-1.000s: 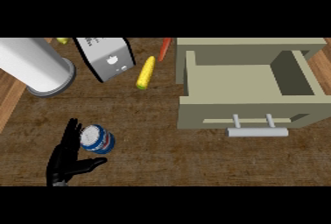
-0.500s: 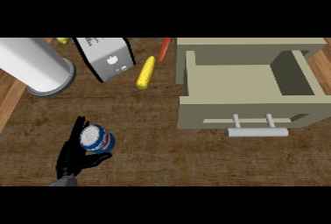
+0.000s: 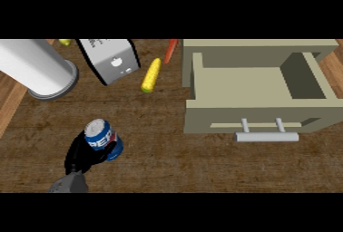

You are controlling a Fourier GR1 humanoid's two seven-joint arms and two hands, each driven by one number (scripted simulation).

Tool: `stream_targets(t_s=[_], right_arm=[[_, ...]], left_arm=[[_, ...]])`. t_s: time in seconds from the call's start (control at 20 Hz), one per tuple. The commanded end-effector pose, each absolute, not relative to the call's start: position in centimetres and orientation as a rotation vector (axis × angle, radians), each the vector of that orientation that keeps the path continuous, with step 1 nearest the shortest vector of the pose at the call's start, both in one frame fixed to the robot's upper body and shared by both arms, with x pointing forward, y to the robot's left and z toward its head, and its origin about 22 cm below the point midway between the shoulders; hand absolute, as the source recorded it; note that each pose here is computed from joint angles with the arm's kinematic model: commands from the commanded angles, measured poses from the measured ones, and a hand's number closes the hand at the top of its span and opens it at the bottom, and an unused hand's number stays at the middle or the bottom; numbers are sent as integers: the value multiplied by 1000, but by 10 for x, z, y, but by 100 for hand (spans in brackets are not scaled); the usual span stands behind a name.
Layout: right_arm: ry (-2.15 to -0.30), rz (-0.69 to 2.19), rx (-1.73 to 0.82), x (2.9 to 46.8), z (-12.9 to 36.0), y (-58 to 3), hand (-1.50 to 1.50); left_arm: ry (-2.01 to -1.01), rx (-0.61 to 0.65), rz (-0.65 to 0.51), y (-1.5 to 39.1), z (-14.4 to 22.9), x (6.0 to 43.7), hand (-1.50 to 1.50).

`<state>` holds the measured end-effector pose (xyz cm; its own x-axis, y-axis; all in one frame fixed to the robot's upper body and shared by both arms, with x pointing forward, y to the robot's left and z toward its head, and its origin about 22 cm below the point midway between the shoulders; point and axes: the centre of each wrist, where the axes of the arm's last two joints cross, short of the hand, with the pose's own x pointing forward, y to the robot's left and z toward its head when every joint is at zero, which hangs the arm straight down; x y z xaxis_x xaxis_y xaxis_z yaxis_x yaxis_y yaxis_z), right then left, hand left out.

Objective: Pick up the can, place it into the drawer and close the drawer

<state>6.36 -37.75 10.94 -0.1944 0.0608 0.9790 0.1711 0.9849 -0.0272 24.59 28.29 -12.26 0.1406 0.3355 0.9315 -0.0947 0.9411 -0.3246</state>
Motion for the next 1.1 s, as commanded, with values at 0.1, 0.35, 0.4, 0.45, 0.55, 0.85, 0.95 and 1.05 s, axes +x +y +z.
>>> stream_targets(t_s=[0.1,0.35,0.4,0.45,0.55,0.85,0.95,1.05], right_arm=[[-1793,-119,-170,60,120,-369,-150],[-1789,-123,-170,66,119,-367,-150],[-1776,-114,-161,62,116,-390,-150],[-1773,-126,-163,56,111,-371,-150],[-1766,-121,-176,54,119,-370,-150],[-1803,-124,-167,36,122,-367,-150],[-1782,-131,-161,41,126,-367,-150],[-1786,-129,-159,52,133,-359,-150]], left_arm=[[-1482,-311,255,258,-101,265,150],[-1535,-312,277,248,-81,274,150],[-1552,-295,310,242,-65,292,150],[-1553,-270,318,236,-78,287,150],[-1568,-248,338,240,-79,287,150],[-1599,-260,286,243,-41,296,150],[-1659,-246,255,222,1,319,150],[-1684,-242,248,202,12,312,150]])
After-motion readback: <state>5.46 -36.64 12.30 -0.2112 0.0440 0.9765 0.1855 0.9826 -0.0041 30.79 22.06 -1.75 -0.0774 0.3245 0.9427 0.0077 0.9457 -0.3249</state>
